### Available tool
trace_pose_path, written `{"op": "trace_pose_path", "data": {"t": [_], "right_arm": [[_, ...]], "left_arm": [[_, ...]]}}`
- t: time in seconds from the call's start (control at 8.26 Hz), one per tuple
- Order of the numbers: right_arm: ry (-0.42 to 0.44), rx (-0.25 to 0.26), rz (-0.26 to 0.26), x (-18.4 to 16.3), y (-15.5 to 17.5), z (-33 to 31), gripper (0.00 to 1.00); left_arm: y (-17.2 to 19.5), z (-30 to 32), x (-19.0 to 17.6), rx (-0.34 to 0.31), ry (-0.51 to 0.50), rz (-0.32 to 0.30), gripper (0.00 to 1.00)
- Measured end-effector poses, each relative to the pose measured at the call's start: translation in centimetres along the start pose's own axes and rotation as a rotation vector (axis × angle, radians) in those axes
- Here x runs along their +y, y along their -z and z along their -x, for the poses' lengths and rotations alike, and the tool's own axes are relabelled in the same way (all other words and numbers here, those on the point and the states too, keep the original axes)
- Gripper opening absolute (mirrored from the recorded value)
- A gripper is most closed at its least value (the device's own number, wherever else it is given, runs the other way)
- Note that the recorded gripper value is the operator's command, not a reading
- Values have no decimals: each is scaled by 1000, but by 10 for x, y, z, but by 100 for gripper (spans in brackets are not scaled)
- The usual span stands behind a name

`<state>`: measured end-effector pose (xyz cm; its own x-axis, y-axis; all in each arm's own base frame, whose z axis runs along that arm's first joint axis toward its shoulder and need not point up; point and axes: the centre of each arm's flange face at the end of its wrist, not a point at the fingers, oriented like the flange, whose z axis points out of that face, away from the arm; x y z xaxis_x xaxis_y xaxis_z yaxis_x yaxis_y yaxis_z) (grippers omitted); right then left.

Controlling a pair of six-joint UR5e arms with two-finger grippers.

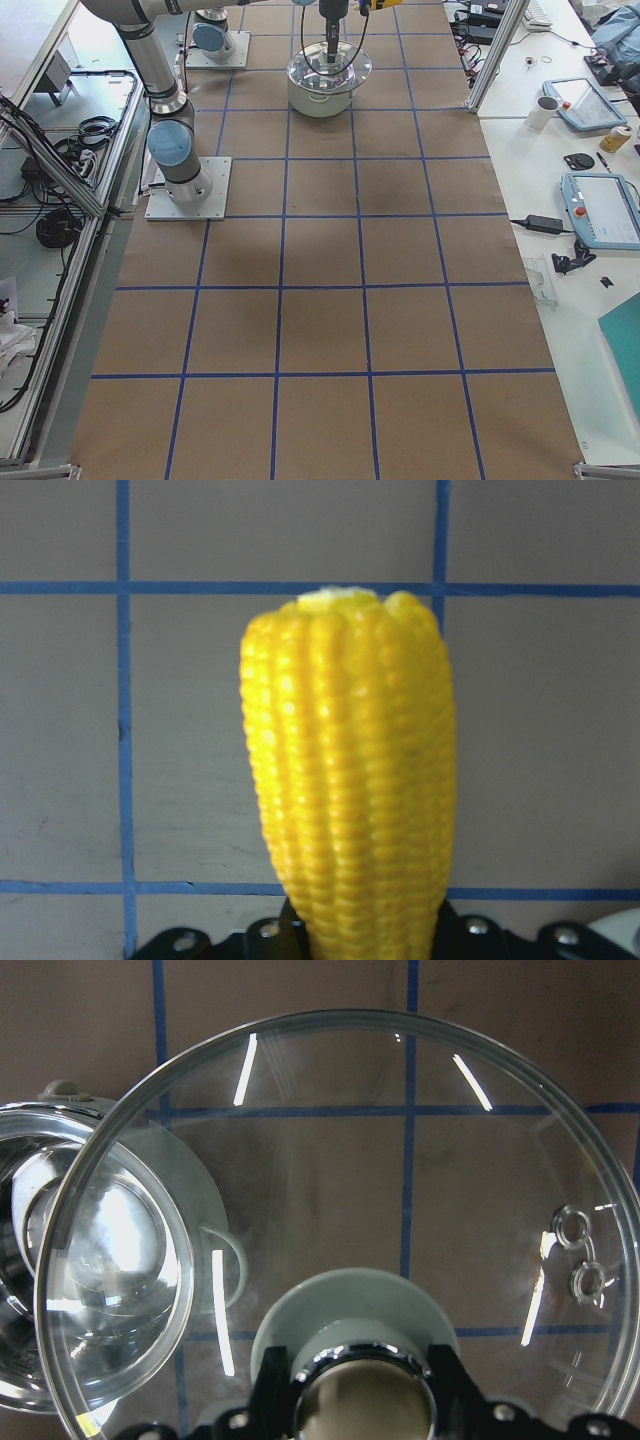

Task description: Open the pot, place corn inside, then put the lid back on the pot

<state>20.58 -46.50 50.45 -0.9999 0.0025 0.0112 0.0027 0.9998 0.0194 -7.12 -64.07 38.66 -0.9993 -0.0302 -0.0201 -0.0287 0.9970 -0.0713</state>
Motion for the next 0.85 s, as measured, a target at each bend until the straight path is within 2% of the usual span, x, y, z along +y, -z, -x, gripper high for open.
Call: {"op": "trace_pose_path", "data": {"t": [0.36,0.61,0.85], "right_arm": [[-7,7,28,1,4,-28,26],[-7,4,32,3,4,-29,26],[-8,4,33,3,5,-29,26]], "left_arm": [[14,-115,38,29,52,20,0],[1,-173,76,29,17,76,0],[-20,-195,116,15,1,137,0]]}}
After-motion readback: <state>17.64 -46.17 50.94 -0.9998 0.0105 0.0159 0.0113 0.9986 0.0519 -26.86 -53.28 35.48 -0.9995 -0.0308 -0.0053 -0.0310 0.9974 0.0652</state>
